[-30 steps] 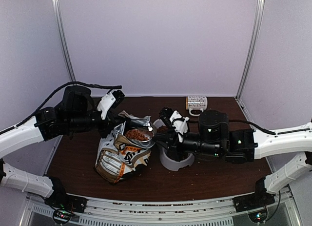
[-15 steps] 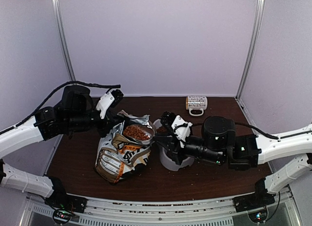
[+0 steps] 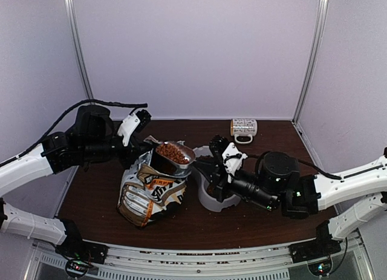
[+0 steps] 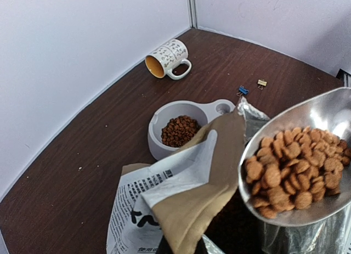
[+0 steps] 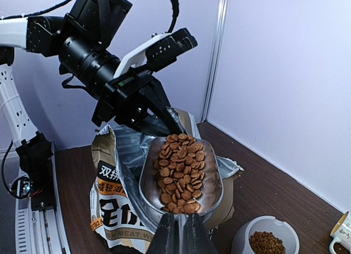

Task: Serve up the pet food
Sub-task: Collect the pet food from the pet food bag, then place the pet food in the pet food bowl.

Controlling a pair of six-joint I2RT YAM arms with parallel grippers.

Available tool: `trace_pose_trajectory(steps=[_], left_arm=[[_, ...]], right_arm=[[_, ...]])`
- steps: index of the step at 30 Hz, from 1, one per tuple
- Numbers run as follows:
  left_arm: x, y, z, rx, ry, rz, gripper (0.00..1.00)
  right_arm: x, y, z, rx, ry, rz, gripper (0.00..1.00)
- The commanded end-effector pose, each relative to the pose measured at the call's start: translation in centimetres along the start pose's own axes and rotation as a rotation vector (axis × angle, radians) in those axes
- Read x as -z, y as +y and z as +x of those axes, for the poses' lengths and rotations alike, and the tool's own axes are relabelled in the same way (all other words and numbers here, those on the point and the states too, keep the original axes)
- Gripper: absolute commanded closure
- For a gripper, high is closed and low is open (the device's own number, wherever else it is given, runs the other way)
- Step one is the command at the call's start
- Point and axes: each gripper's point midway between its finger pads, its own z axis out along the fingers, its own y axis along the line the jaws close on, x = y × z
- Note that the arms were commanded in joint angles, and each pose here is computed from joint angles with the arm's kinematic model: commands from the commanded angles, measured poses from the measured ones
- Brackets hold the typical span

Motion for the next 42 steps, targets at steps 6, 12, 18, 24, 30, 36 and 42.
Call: trace_pose_trajectory(steps=[6,12,18,24,30,36,42], left_arm=[[1.0,1.8,-3.3,0.015,-0.122,-0.062,1.00],[0.9,2.7,-2.9,0.019,-0.104,-0.089,1.00],[1.0,2.8,-2.9,0.023,-0.107,-0.090,1.00],[1.1,3.1,-3.0,0.022,-0.105,-0.099,1.00],[1.4,3.3,-3.1,0.022,-0.111,-0.107,1.00],[1.5,3.3,-3.0,0.016,-0.109,-0.109,1.00],[1.4,3.2,-3.0,0.015,-0.109,-0.102,1.00]], right_arm=[[1.8,-1.5,-4.7,-0.056,-0.170,0.060,1.00],[2.8,-2.4,-5.9,-0.070,-0.210,0.088,1.00],[2.9,-4.2,-5.8,-0.063,-0.199,0.190,1.00],[3.1,-7.3,-4.4,-0.087,-0.105,0.272,1.00],[3.0,-10.7,-0.5,-0.159,0.014,0.319,1.00],[2.8,-12.7,4.0,-0.170,0.121,0.330,1.00],[1.9,-13.3,8.2,-0.160,0.240,0.320,1.00]])
